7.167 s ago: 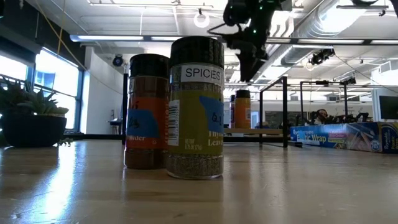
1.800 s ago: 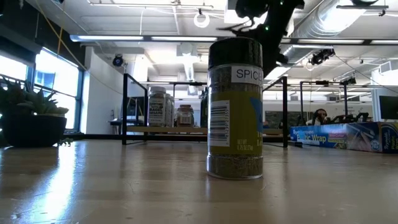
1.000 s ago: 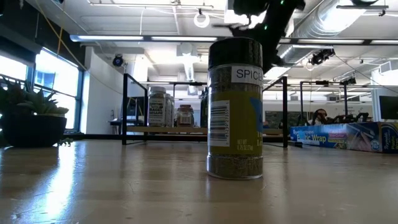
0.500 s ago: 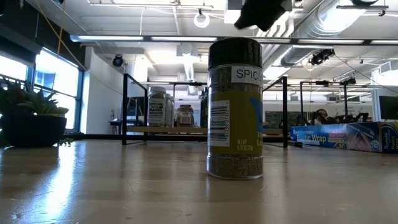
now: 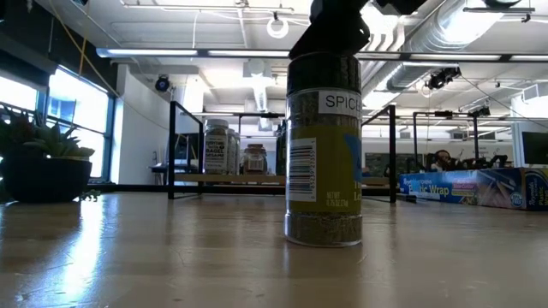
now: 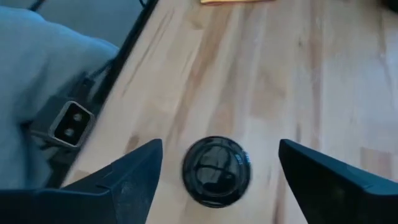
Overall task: Shelf spices
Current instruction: Put the black seasoning bottle on the shelf aligned with the other black seasoning bottles
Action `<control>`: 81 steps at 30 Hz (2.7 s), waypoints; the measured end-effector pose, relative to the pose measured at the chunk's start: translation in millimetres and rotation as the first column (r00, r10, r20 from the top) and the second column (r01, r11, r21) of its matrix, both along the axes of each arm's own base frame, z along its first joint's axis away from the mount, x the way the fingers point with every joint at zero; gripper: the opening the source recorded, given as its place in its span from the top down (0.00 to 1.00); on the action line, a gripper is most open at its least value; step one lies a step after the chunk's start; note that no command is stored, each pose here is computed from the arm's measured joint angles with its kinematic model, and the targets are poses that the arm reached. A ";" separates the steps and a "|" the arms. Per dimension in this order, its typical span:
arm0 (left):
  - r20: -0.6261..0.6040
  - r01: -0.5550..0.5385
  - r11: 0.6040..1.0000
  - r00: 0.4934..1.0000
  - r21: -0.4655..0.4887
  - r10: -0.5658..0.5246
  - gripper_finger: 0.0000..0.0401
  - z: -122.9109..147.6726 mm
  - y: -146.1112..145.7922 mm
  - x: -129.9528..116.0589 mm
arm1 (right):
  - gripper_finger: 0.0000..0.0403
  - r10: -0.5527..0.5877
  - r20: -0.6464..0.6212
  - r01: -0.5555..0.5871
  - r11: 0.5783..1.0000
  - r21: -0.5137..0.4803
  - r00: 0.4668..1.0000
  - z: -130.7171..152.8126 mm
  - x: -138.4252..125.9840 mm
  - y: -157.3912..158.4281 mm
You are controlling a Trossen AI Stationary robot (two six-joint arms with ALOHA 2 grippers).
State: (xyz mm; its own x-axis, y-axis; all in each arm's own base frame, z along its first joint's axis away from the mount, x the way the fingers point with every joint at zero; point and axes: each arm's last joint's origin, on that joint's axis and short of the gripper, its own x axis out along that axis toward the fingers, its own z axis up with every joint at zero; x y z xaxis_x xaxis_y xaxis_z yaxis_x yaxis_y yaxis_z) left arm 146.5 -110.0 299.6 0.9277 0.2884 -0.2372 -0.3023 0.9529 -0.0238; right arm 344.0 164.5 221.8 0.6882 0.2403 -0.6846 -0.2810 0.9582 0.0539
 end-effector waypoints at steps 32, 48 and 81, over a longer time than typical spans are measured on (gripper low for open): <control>-0.005 0.008 1.000 1.000 0.000 -0.008 0.31 -0.3 -0.1 0.0 | 0.51 0.142 -0.022 -0.143 0.983 -0.117 0.990 -28.0 5.0 13.8; -0.014 0.009 1.000 1.000 0.006 -0.009 0.31 -2.1 -1.5 1.3 | 0.52 -0.279 -0.017 0.257 0.905 -0.340 0.960 80.9 -37.5 -80.3; -0.017 0.001 1.000 1.000 0.016 0.000 0.31 -3.7 -2.9 3.3 | 0.49 -0.837 0.123 0.843 0.514 -0.160 0.533 12.8 -51.6 -219.3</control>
